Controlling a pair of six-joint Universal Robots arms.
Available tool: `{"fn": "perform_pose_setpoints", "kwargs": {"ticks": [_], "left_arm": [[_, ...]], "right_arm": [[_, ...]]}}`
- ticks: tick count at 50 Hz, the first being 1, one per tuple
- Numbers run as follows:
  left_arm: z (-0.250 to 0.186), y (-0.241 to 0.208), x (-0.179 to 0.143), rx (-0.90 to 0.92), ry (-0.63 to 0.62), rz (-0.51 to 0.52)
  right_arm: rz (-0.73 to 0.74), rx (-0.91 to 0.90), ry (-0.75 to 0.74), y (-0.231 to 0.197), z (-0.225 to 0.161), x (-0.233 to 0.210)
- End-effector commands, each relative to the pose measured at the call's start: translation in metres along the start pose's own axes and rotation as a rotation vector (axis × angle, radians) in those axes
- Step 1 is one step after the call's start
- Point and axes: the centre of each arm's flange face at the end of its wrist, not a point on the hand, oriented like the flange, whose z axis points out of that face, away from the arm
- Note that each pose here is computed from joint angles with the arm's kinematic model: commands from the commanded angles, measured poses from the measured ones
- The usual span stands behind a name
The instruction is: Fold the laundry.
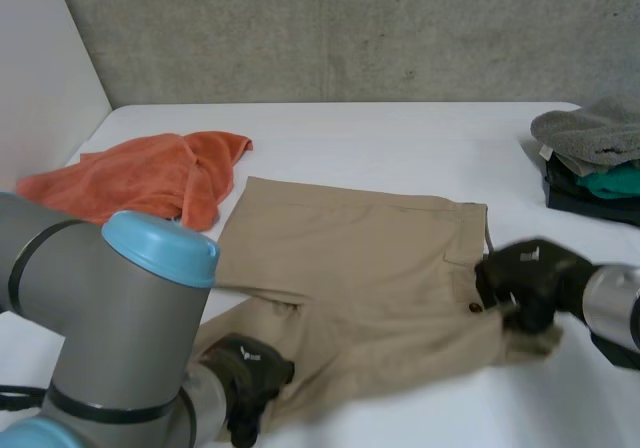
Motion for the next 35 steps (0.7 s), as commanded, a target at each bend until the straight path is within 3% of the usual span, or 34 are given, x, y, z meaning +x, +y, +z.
{"fn": "perform_pose_setpoints", "kwargs": {"ticks": [1, 5, 10, 18, 27, 31, 35], "left_arm": [[-0.014, 0.018, 0.01, -0.134, 0.074, 0.143], [-0.001, 0.004, -0.01, -0.106, -0.005, 0.131], [0.015, -0.05, -0.05, 0.123, -0.203, 0.073], [0.049, -0.129, -0.111, 0.433, -0.433, 0.032], [0.113, -0.158, -0.142, 0.478, -0.51, 0.061], [0.124, -0.164, -0.145, 0.496, -0.52, 0.051], [0.108, -0.176, -0.146, 0.542, -0.55, 0.025]], "right_arm": [[-0.306, -0.166, -0.242, 0.022, -0.022, -0.021], [-0.253, -0.142, -0.181, 0.02, -0.006, -0.011], [-0.101, -0.011, -0.017, 0.003, 0.021, 0.015], [-0.016, 0.287, 0.229, -0.032, 0.056, 0.052], [-0.084, 0.57, 0.421, -0.054, 0.125, 0.065], [-0.163, 0.606, 0.487, -0.051, 0.156, 0.067], [-0.22, 0.552, 0.598, -0.046, 0.164, 0.075]]}}
